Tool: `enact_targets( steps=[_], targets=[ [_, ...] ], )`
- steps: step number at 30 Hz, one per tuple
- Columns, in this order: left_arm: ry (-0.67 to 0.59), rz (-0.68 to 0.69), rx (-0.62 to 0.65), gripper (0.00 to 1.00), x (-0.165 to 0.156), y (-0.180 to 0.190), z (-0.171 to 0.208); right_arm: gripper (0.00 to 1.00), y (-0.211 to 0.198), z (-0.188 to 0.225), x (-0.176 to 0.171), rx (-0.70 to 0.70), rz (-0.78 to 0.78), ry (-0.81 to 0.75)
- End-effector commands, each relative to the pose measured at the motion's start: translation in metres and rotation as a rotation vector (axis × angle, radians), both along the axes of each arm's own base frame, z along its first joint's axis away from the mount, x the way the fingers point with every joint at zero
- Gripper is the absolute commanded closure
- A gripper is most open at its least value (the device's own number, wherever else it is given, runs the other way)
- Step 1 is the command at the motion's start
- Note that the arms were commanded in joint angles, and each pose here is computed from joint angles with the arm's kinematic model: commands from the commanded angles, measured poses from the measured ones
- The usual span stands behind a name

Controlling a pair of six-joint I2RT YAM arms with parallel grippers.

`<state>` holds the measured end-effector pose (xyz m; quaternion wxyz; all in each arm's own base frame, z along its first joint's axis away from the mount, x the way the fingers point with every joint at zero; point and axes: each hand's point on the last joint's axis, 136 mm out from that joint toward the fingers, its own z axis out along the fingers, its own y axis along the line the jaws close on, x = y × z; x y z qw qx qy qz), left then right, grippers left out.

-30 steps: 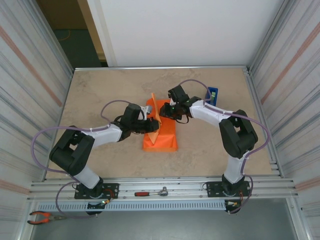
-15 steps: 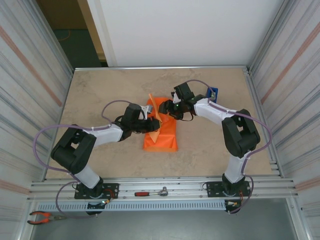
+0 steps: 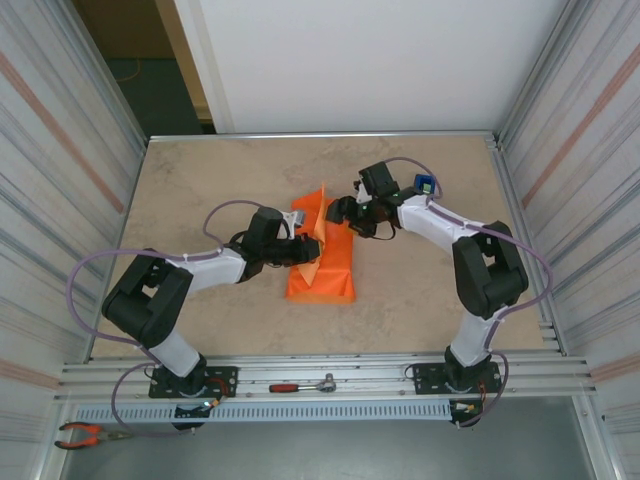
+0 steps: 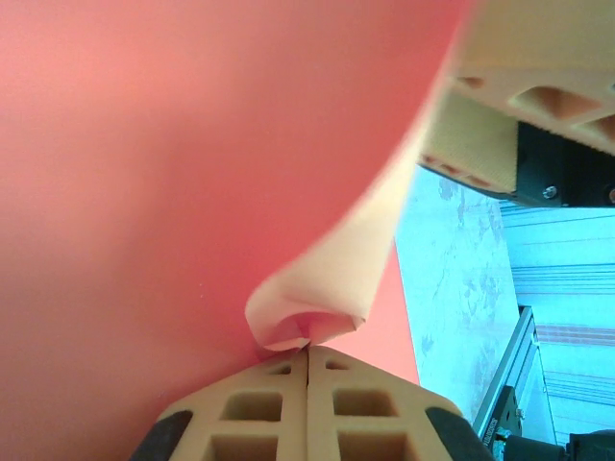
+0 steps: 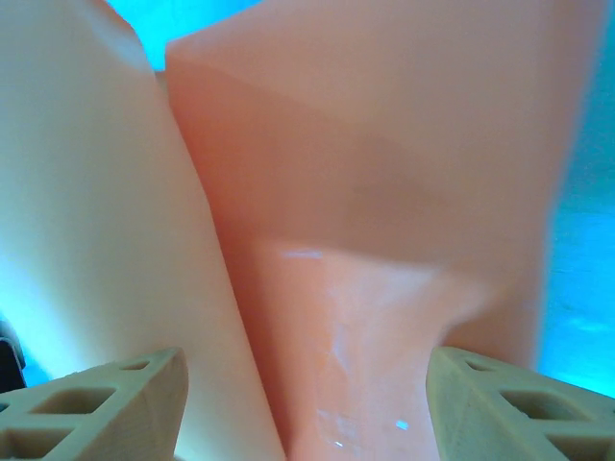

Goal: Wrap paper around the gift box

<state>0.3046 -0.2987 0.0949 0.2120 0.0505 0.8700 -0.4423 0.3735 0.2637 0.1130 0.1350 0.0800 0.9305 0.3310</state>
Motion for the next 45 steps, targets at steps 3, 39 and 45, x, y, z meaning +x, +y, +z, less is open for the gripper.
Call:
enact_targets(
  steps=[3,39,45],
  targets=[
    [0.117,-0.011,0.103,1.0,-0.017,0.009,-0.032,0.33,-0.035,0.022,0.006,0.014,-0.077,-0.043],
    [0.114,-0.063,0.129,1.0,-0.007,-0.001,-0.001,0.8,0.006,-0.01,-0.021,0.063,-0.004,-0.025],
    [0.092,-0.062,0.101,1.0,0.0,0.003,0.026,0.87,0.005,-0.033,-0.029,0.022,0.003,0.025]
  ],
)
